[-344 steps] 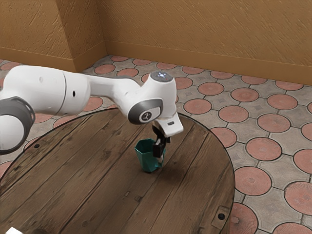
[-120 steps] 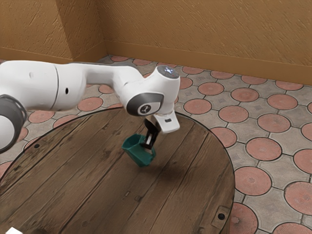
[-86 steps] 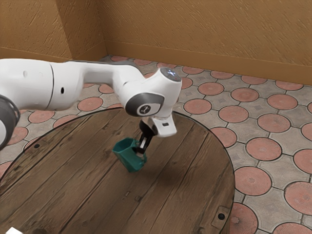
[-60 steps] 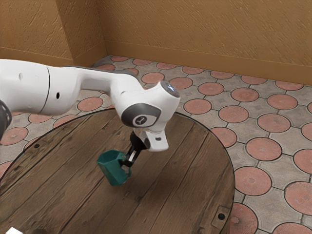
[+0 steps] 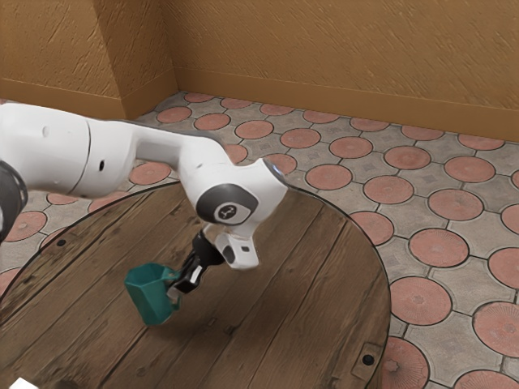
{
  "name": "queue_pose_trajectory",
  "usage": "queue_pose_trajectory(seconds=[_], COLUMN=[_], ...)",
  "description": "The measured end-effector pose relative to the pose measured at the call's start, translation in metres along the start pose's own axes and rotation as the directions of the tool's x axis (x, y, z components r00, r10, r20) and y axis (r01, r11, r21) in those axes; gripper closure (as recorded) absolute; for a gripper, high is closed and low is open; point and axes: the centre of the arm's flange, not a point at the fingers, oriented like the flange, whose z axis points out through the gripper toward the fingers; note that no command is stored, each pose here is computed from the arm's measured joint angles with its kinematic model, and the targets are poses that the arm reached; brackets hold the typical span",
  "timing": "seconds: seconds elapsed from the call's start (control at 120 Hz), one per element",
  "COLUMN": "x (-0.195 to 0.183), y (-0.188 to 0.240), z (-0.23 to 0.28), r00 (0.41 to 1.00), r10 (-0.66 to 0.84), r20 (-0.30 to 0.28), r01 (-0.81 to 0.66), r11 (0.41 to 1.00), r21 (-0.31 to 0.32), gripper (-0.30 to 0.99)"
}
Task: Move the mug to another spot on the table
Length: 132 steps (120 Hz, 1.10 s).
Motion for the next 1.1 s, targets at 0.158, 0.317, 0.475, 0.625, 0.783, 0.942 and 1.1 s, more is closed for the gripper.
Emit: queue_pose_trajectory(seconds=[0.158, 0.317, 0.475, 0.625, 0.783, 0.942, 1.1], x=[-0.016, -0.023, -0.015, -0.013, -0.010, -0.008, -0.007], y=[-0.019, -0.037, -0.052, -0.055, -0.056, -0.056, -0.055], z=[0.008, 0.009, 0.009, 0.010, 0.012, 0.014, 0.013], r00=[0.998, 0.993, 0.992, 0.991, 0.991, 0.990, 0.990], r10=[-0.067, -0.114, -0.127, -0.133, -0.136, -0.138, -0.142], r20=[0.011, 0.002, -0.005, -0.011, -0.014, -0.015, -0.020], r01=[0.067, 0.114, 0.127, 0.133, 0.136, 0.139, 0.142], r11=[0.998, 0.993, 0.992, 0.991, 0.990, 0.990, 0.990], r21=[-0.020, -0.013, 0.007, 0.018, 0.019, 0.014, 0.009], gripper=[0.66, 0.66, 0.66, 0.66, 0.60, 0.34, 0.16])
